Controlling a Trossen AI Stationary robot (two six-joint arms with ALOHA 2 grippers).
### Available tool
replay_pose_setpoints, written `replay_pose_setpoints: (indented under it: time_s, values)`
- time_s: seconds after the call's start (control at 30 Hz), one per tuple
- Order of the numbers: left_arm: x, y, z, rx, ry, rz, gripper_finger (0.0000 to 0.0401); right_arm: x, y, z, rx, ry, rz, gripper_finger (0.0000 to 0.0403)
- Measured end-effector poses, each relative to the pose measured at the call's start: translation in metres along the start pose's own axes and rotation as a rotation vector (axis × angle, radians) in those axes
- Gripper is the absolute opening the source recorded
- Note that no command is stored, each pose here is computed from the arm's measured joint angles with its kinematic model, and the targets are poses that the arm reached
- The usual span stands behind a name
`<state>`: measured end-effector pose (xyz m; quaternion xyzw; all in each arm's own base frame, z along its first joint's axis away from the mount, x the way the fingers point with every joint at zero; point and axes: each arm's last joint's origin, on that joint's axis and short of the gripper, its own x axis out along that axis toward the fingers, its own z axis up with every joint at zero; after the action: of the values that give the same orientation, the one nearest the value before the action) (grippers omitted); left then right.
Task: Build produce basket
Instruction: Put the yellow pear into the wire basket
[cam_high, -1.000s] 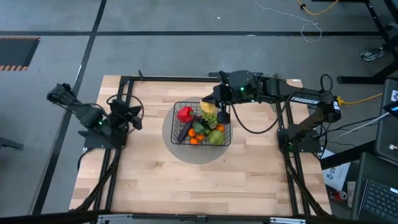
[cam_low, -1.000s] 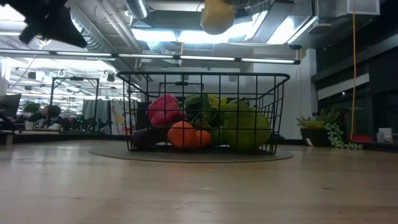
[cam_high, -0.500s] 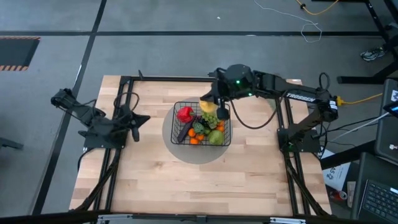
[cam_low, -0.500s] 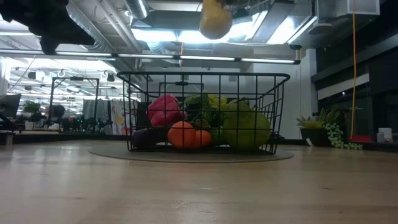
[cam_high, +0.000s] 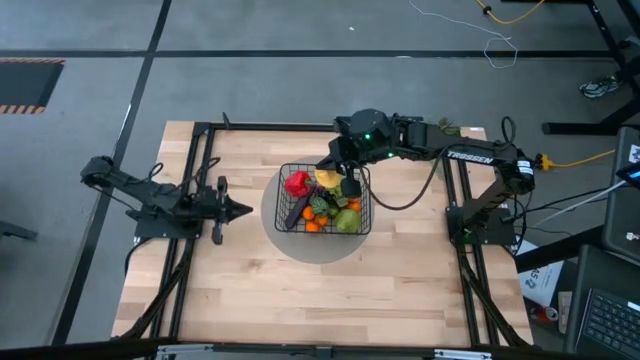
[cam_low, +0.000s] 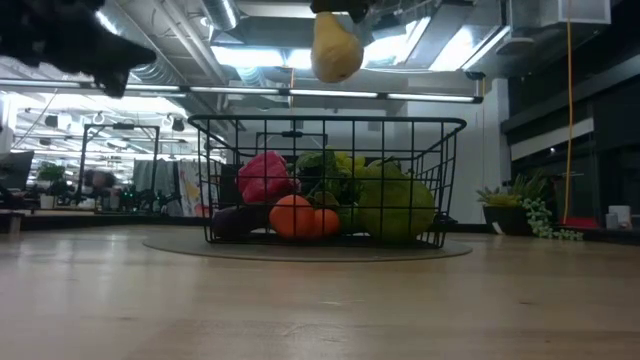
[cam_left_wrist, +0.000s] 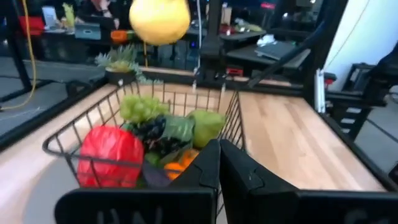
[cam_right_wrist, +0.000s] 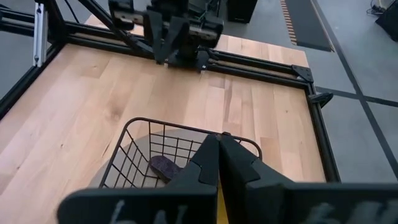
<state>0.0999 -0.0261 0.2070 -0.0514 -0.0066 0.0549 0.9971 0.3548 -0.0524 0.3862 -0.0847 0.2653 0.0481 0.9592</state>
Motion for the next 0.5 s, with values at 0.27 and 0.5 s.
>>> replay_pose_setpoints:
  time_s: [0.27,0.5]
  values:
    - [0.004,0.005,-0.01,0.033,0.033,-0.065,0.0,0.0,0.0,0.0,-0.024,0.001,0.0,0.0]
    - [0.007,0.013,-0.012,0.088,0.061,-0.056,0.0,0.0,-0.001,-0.001,-0.02,0.007,-0.001,0.0]
